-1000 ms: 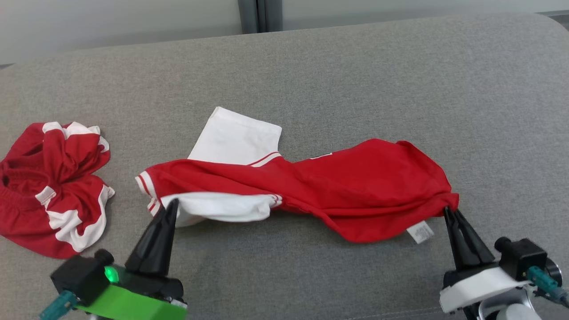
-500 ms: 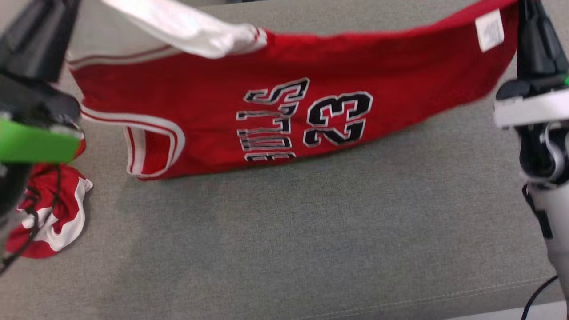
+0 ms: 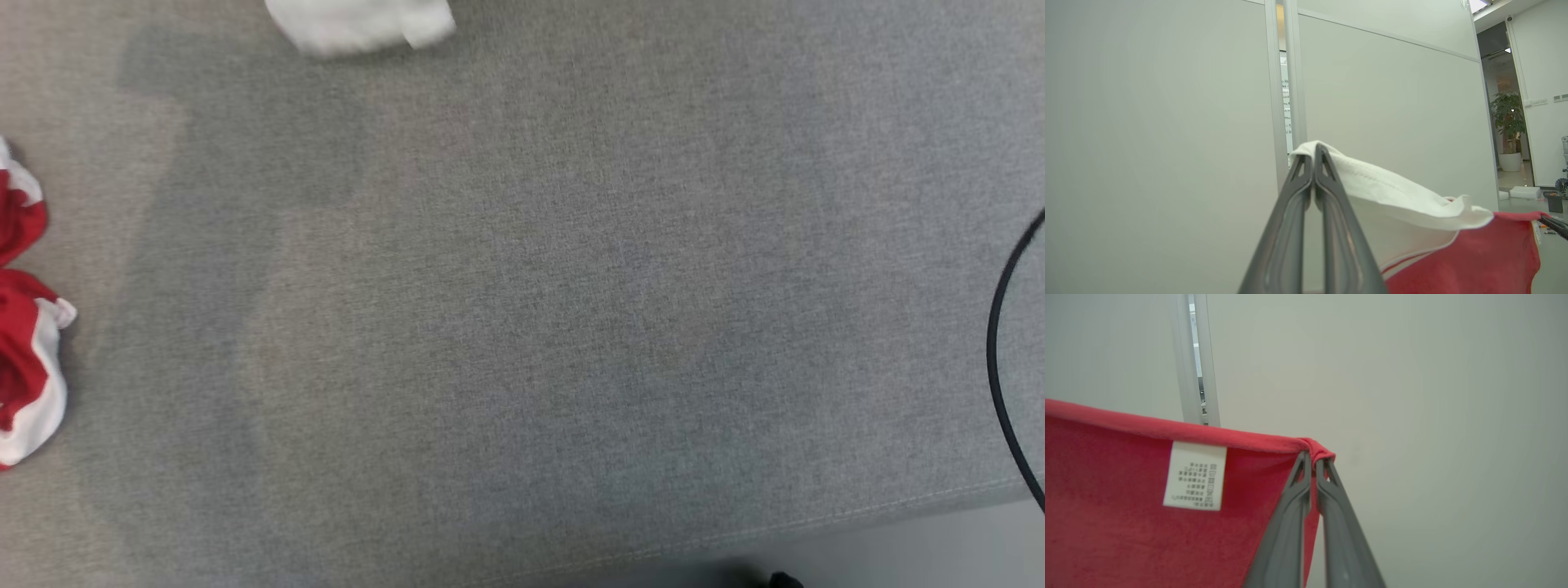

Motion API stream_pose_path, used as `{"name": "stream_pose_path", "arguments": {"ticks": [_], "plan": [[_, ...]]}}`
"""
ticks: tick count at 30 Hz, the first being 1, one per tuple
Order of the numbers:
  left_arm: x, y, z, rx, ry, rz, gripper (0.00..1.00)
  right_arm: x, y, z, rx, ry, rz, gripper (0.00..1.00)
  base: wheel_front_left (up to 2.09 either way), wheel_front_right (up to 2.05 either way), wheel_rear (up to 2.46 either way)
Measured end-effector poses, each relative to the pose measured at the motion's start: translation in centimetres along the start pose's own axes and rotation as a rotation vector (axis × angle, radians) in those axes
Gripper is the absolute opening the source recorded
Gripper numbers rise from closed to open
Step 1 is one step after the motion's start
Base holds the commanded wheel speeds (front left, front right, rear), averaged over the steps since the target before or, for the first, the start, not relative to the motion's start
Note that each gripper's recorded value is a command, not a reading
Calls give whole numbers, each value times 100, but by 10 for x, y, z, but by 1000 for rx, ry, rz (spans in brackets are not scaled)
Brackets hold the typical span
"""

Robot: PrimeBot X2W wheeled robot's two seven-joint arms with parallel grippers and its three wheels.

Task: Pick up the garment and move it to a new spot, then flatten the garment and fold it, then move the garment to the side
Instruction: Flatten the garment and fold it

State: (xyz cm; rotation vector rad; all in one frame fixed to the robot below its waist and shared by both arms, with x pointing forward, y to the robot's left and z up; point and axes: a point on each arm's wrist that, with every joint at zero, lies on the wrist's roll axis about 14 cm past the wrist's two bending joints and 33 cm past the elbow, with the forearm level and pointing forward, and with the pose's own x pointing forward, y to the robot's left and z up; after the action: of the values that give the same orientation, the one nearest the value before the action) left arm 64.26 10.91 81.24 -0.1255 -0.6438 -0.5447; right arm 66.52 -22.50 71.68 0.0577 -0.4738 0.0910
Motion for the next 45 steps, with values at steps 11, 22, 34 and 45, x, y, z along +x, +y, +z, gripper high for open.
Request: {"name": "stream_pose_path", "arguments": {"ticks": [11,22,34,45], "plan": [[-8,-15,-94,-127,0,-71,0,-4,-12,-99,-127,134,31,0,0,0,0],[-193,-37,-176,-373,338,74,0,-133,-2,-192,-9,410,94,0,0,0,0],[-359,-125,-126,-511,617,242,0,-291,-9,-154,35,596,42,0,0,0,0],[-405,-162,-84,-545,636,347,0,-364,-1,-118,37,635,13,0,0,0,0]]}}
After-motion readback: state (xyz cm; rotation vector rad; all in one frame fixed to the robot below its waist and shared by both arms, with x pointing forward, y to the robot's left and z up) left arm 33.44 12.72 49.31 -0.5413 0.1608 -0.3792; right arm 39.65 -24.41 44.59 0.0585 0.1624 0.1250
